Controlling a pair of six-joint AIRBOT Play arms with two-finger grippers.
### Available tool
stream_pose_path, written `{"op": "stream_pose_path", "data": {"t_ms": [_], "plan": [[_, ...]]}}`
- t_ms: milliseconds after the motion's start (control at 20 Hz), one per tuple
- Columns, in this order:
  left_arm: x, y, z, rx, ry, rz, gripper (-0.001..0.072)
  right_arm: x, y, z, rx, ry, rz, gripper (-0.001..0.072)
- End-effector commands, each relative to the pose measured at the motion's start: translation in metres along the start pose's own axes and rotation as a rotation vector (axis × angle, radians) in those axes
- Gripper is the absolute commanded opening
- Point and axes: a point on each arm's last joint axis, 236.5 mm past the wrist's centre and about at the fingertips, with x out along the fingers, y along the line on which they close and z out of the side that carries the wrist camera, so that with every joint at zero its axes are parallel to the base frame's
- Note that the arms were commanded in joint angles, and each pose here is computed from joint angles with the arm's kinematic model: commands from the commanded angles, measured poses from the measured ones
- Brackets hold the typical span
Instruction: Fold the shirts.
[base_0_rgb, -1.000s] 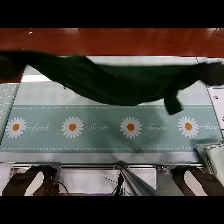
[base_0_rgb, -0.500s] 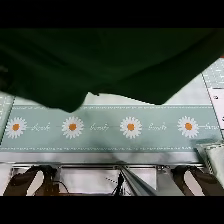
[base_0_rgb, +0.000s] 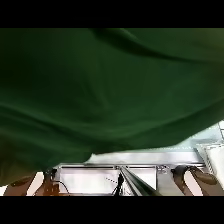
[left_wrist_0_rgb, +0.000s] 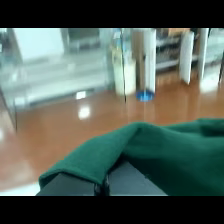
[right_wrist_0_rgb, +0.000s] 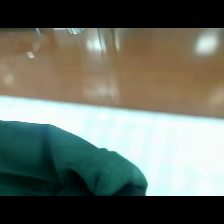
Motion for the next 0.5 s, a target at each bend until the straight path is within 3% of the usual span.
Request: {"op": "stream_pose_path", "data": {"t_ms": [0, 200, 450], "plan": [[0.013, 0.009, -0.061, -0.097, 0.286, 0.0, 0.0019, 0.014, -0.024, -0.048, 0.054, 0.266, -0.055, 0.0023], [0.064, 0.029, -0.141, -0.218, 0.594, -0.045, 0.002, 0.084, -0.067, -0.058, 0.102, 0.442, -0.05, 0.0023], [0.157, 0.059, -0.244, -0.374, 0.757, -0.069, 0.002, 0.209, -0.111, -0.117, 0.123, 0.783, -0.028, 0.0023]]}}
